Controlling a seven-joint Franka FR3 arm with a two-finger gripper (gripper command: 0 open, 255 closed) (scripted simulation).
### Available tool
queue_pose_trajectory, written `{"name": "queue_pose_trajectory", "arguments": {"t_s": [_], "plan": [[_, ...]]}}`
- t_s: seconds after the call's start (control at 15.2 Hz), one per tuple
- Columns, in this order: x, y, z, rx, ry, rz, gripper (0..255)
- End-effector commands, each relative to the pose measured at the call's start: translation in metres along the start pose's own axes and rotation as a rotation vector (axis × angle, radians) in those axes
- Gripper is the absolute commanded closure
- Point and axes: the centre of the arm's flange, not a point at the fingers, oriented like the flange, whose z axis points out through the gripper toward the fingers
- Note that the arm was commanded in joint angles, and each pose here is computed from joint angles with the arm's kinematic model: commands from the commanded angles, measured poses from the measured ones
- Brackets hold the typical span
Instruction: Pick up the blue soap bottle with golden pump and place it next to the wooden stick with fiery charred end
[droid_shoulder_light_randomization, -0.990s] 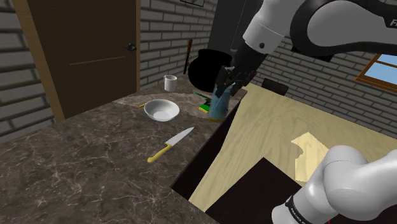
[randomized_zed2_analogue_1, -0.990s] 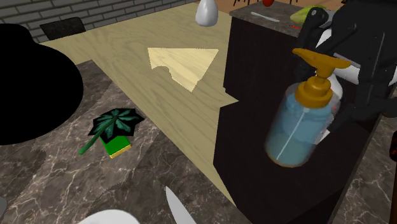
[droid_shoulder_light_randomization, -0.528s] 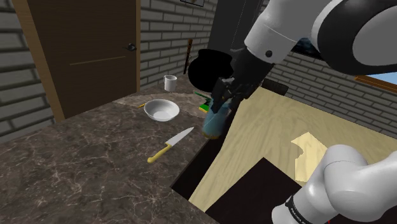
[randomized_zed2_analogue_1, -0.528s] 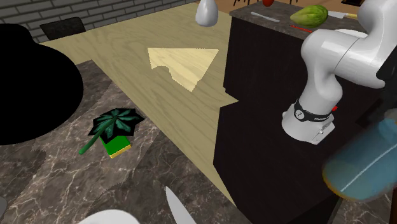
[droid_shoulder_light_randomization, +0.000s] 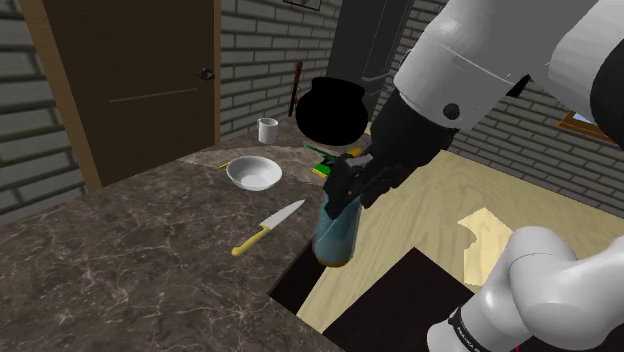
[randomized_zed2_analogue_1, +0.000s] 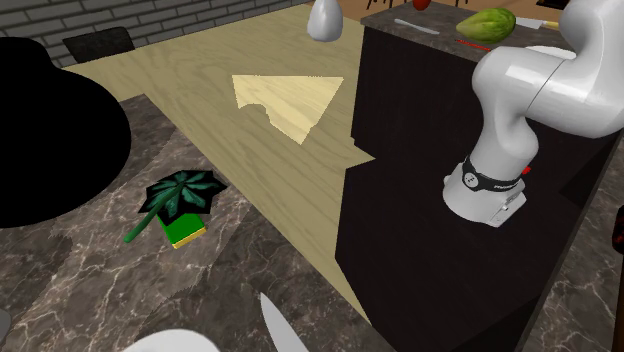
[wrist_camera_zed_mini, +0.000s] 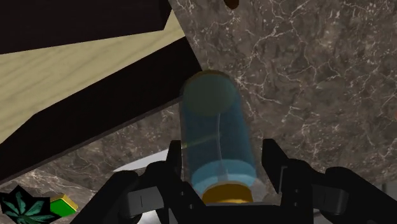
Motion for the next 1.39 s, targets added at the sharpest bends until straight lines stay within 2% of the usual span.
{"name": "queue_pose_trajectory", "arguments": {"t_s": [0.0, 0.79, 1.32], "plan": [[-0.019, -0.02, -0.002, 0.0, 0.0, 0.001, 255], [-0.135, -0.14, -0.023, 0.0, 0.0, 0.001, 255], [-0.145, -0.138, 0.018, 0.0, 0.0, 0.001, 255]]}}
